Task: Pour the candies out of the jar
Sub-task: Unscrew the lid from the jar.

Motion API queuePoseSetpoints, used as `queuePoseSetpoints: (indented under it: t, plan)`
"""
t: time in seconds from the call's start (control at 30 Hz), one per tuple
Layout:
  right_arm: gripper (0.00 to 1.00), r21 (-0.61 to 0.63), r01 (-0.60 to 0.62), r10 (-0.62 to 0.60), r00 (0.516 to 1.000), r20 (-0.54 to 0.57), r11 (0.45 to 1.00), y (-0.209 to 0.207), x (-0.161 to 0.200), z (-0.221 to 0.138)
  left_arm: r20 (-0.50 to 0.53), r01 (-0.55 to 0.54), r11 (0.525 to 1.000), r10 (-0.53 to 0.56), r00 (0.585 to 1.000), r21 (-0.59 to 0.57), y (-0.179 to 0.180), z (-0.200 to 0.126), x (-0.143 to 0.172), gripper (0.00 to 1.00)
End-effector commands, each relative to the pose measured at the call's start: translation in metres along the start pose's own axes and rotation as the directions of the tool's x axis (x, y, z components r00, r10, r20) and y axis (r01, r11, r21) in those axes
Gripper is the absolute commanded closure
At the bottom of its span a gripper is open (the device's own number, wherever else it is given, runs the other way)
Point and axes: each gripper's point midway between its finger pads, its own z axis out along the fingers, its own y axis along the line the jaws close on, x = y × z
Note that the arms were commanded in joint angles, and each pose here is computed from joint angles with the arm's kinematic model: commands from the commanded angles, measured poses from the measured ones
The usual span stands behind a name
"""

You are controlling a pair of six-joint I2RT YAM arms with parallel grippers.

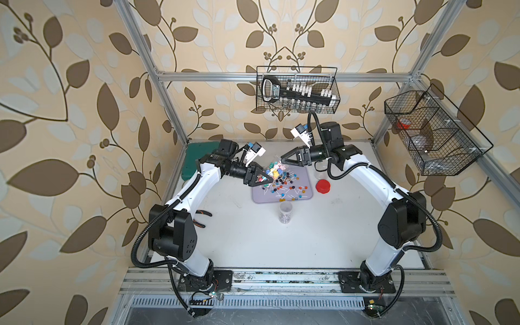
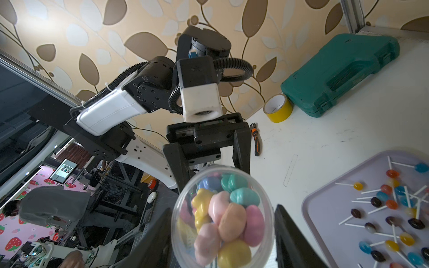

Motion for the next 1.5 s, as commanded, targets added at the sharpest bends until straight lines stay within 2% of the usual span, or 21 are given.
queuePoseSetpoints:
  t: [0.0,0.13,0.2,0.27,0.37,0.47,0.63,0.77,0.93,1.07,1.17,1.27,1.47]
  plan:
    - [0.69,-0.051,0.040,-0.041,0.999,-0.020,0.998,0.015,-0.001,0.007,0.013,-0.095,0.995,0.095,0.995,0.018,-0.015,0.000,-0.015,0.38]
    - [0.61,-0.032,0.042,-0.042,0.999,-0.016,0.999,0.015,-0.002,0.005,0.002,-0.114,0.993,0.114,0.993,-0.020,-0.013,-0.001,-0.013,0.42]
    - [0.52,-0.019,0.041,-0.042,0.999,-0.013,0.999,0.015,-0.003,0.005,-0.002,-0.123,0.992,0.123,0.992,-0.034,-0.014,-0.001,-0.012,0.43]
    - [0.47,-0.014,0.042,-0.042,0.999,-0.009,0.999,0.016,-0.005,0.004,-0.006,-0.133,0.990,0.133,0.991,-0.050,-0.013,-0.001,-0.013,0.44]
    - [0.30,-0.001,0.029,-0.029,1.000,-0.001,1.000,0.017,-0.008,0.002,-0.012,-0.142,0.987,0.142,0.990,-0.072,-0.012,-0.001,-0.013,0.44]
    - [0.23,0.027,0.004,-0.005,1.000,0.017,1.000,0.015,-0.013,-0.004,-0.022,-0.158,0.980,0.156,0.988,-0.124,-0.007,-0.002,-0.012,0.44]
    - [0.20,0.113,-0.100,0.090,0.992,0.091,0.989,0.007,-0.027,-0.029,-0.054,-0.213,0.946,0.207,0.977,-0.244,0.000,-0.005,-0.009,0.44]
    - [0.19,0.170,-0.266,0.243,0.959,0.146,0.949,-0.010,-0.027,-0.058,-0.106,-0.309,0.879,0.290,0.951,-0.363,-0.002,-0.008,-0.008,0.44]
    - [0.19,0.207,-0.365,0.355,0.931,0.087,0.908,-0.013,-0.003,-0.063,-0.228,-0.432,0.772,0.367,0.902,-0.466,-0.001,-0.005,0.003,0.44]
    - [0.19,0.216,-0.399,0.398,0.916,0.051,0.891,-0.009,0.010,-0.062,-0.274,-0.489,0.716,0.406,0.872,-0.497,-0.003,-0.005,0.007,0.44]
    - [0.18,0.190,-0.388,0.393,0.920,0.013,0.902,0.006,0.019,-0.053,-0.294,-0.513,0.696,0.421,0.858,-0.502,-0.007,-0.005,0.009,0.44]
    - [0.14,0.192,-0.384,0.398,0.916,-0.042,0.903,0.013,0.035,-0.039,-0.299,-0.528,0.686,0.436,0.849,-0.500,-0.011,-0.004,0.009,0.44]
    - [0.11,0.184,-0.387,0.410,0.906,-0.103,0.903,0.017,0.054,-0.023,-0.281,-0.528,0.696,0.448,0.849,-0.487,-0.018,-0.002,0.006,0.44]
